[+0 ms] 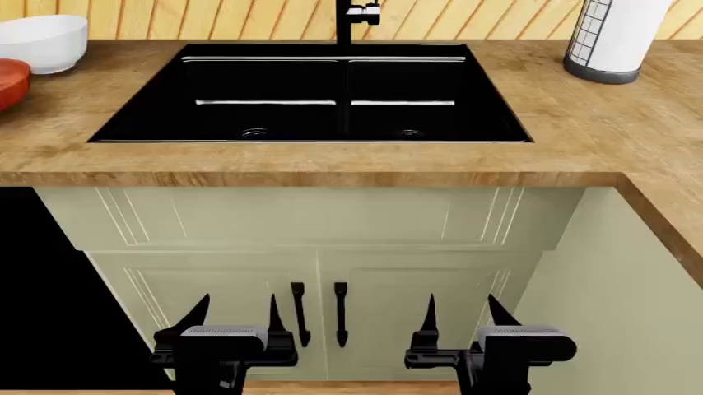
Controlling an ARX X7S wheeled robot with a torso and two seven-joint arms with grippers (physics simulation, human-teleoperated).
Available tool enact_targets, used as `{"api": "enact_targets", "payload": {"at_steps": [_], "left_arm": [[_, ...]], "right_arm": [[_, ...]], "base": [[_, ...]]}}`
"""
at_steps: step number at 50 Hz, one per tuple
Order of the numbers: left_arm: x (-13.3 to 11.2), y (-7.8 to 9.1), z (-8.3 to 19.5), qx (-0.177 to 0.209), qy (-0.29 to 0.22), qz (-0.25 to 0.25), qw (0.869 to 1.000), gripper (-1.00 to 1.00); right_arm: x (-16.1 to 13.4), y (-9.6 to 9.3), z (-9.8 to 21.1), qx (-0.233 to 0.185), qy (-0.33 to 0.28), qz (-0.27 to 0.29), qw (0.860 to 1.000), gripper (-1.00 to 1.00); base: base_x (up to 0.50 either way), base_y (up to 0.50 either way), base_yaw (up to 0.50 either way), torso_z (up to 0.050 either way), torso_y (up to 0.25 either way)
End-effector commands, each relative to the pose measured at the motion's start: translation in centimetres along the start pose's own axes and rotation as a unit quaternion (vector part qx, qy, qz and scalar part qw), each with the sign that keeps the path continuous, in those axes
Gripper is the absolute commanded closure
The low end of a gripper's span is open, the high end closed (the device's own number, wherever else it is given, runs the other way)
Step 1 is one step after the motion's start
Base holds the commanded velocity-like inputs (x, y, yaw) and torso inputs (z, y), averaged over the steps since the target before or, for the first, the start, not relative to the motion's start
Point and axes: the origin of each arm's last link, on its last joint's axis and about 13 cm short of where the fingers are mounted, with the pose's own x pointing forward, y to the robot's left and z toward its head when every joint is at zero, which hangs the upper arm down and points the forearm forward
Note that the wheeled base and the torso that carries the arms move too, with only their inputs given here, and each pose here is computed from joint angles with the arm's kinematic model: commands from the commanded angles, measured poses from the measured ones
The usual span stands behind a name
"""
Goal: Stack the bowls in the sink.
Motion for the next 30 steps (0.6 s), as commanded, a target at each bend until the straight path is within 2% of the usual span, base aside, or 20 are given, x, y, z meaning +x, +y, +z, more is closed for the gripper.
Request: {"api": "enact_targets", "payload": {"at_steps": [1,13,30], "left_arm": [[0.01,0.01,0.01,0.001,0.000,0.001,1.000,-1.00],[0.08,0.02,-0.36,0.002,0.001,0.001,1.000,-1.00],[0.22,-0.08,-0.51,0.006,0.006,-0.001,1.000,-1.00]], "right_arm": [[0.00,0.04,-0.02,0.000,0.002,-0.001,1.000,-1.00],[0.22,0.07,-0.07,0.004,0.008,-0.006,1.000,-1.00],[0.36,0.06,-0.25,0.009,0.015,-0.007,1.000,-1.00]], "base": [[0.00,0.00,0.00,0.000,0.000],[0.00,0.02,0.00,0.000,0.000],[0.00,0.50,0.00,0.000,0.000]]}}
